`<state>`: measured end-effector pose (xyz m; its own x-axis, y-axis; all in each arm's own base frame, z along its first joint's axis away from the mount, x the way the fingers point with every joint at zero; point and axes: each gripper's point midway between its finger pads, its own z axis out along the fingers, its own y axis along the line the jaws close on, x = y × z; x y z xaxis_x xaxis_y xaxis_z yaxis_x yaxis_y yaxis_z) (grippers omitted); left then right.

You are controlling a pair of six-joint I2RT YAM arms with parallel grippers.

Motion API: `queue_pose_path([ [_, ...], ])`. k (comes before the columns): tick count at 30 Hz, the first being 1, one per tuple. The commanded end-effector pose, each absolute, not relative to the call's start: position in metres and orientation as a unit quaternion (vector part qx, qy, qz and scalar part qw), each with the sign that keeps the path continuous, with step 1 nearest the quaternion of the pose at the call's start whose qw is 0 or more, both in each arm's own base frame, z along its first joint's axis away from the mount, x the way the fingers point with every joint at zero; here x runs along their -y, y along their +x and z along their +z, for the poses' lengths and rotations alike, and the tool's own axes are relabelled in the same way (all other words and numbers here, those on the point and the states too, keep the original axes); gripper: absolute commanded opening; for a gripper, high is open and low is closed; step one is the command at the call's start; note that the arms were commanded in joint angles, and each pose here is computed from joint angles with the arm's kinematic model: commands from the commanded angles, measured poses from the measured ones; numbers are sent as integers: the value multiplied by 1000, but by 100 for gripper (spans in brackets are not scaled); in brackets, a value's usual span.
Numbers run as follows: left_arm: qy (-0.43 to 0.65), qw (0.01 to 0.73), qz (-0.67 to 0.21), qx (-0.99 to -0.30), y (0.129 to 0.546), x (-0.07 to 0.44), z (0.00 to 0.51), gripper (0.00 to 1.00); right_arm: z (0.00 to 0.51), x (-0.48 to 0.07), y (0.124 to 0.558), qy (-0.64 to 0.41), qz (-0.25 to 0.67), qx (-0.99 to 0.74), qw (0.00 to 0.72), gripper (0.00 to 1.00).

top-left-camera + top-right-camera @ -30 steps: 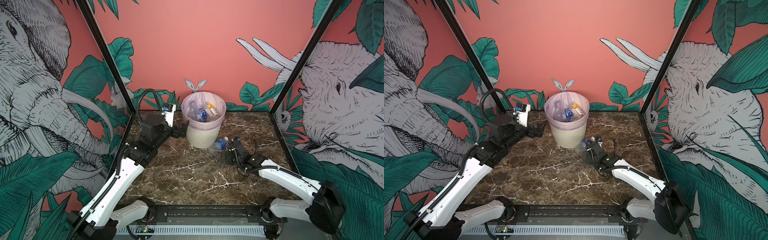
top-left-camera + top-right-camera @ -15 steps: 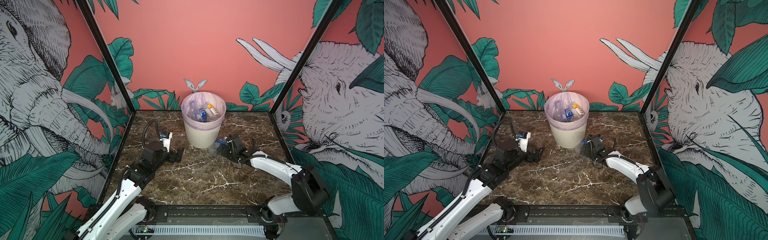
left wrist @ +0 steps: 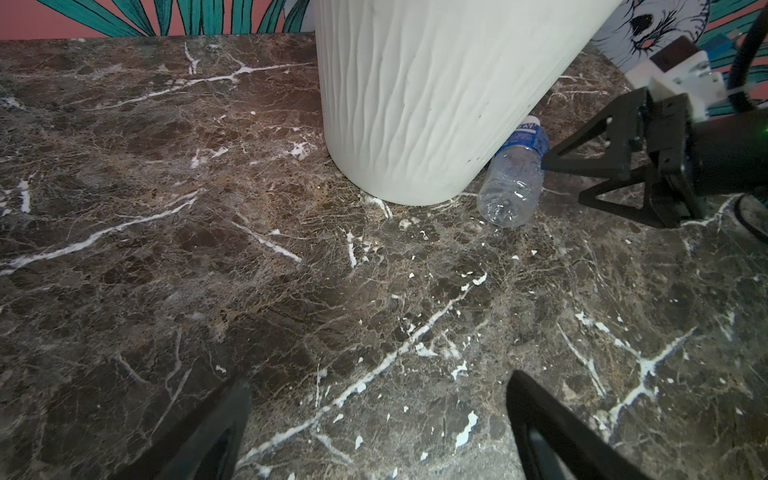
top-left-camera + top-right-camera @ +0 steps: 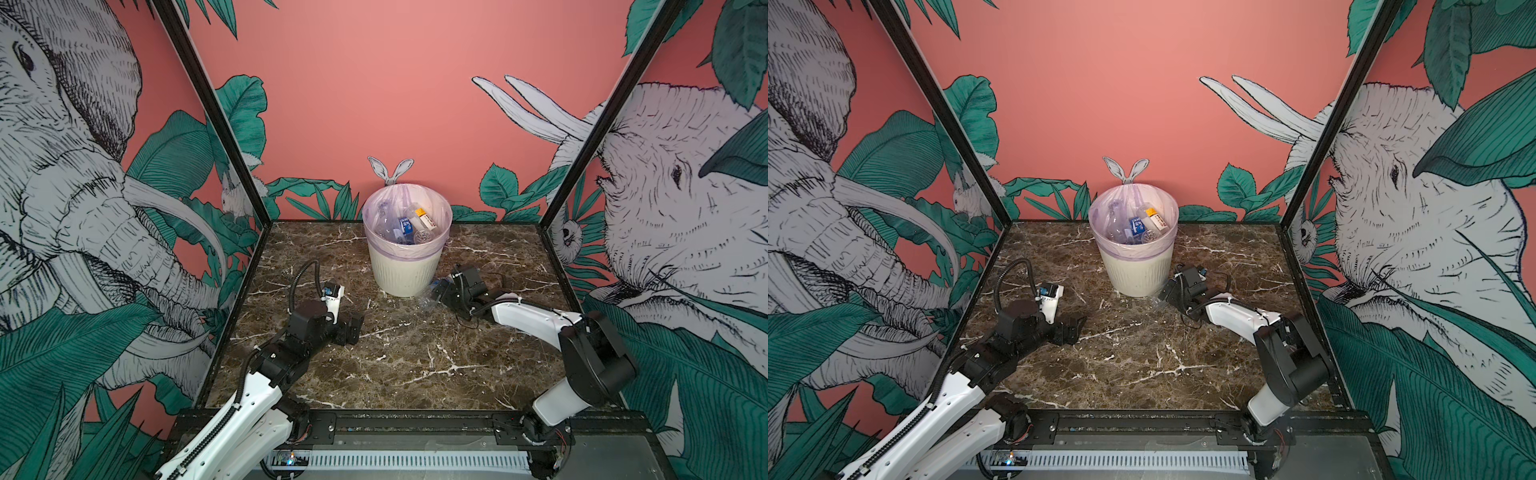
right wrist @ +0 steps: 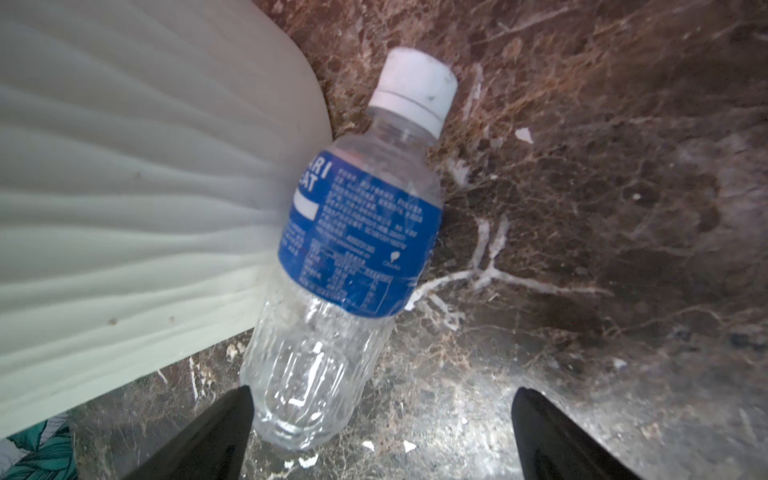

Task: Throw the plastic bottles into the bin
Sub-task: 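Move the right gripper to the blue-labelled bottle while the left gripper withdraws, then close the right gripper around the blue-labelled bottle's body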

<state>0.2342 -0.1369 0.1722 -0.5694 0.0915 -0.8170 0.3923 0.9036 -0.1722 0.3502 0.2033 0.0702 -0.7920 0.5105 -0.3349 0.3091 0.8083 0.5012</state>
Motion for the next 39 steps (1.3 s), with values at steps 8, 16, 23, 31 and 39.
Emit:
queue_pose_path([
  [8,150,424,-157,-879,229,133,143,96,76,-219,377,256,254,-903,234,99],
  [16,147,417,-153,-884,227,131,127,96,71,-219,381,258,249,-905,231,99],
  [23,146,411,-146,-888,223,127,117,96,60,-222,385,254,240,-910,222,97],
  [31,145,411,-145,-888,222,127,113,96,49,-211,382,250,212,-919,221,97],
  [39,148,406,-144,-890,223,130,109,96,43,-199,380,212,173,-937,217,97],
])
